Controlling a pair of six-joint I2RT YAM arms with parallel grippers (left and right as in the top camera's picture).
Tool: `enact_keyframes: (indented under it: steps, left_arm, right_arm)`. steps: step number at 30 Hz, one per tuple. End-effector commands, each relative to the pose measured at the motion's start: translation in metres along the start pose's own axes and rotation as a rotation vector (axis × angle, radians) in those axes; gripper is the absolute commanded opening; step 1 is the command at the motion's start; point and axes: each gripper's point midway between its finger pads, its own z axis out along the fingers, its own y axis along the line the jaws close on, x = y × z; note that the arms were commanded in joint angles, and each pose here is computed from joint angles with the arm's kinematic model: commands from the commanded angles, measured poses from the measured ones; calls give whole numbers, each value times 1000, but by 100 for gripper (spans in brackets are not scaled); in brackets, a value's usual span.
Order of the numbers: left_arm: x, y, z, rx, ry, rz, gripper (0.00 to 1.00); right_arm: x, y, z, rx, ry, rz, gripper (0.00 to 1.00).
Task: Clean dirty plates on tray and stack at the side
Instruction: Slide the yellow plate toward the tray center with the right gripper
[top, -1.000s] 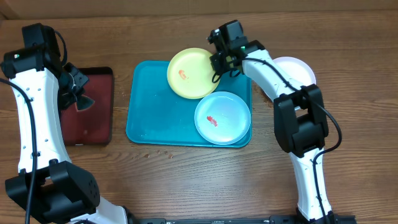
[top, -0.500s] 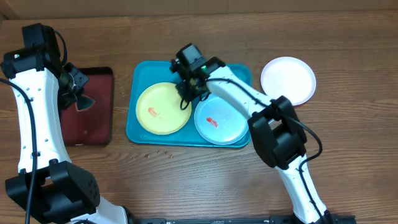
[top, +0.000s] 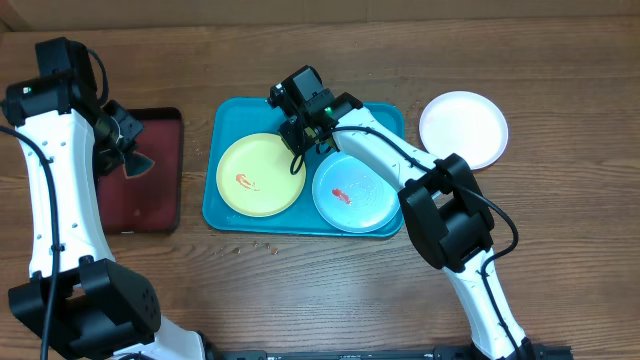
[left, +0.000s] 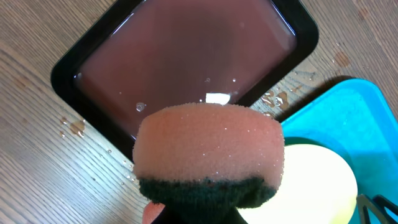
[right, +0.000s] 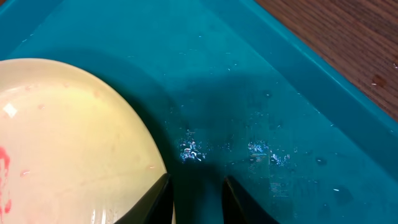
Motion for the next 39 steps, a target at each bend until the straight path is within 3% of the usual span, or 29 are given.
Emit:
enact_keyframes:
  steps: [1, 14, 21, 29, 39]
  left_arm:
    - [4, -5, 4, 13, 18, 36, 4]
    - [4, -5, 4, 13, 18, 37, 4]
    - [4, -5, 4, 13, 17, 36, 4]
    - [4, -5, 4, 13, 17, 36, 4]
    - [1, -8, 8, 17, 13, 39, 4]
  right_arm:
    - [9, 0, 7, -7, 23, -14, 27]
    - [31, 14, 18, -87, 93, 3, 19]
    - [33, 10, 18, -51, 109, 219, 4]
    - [39, 1, 18, 17, 129, 455, 4]
    - [50, -6, 16, 67, 162, 481, 4]
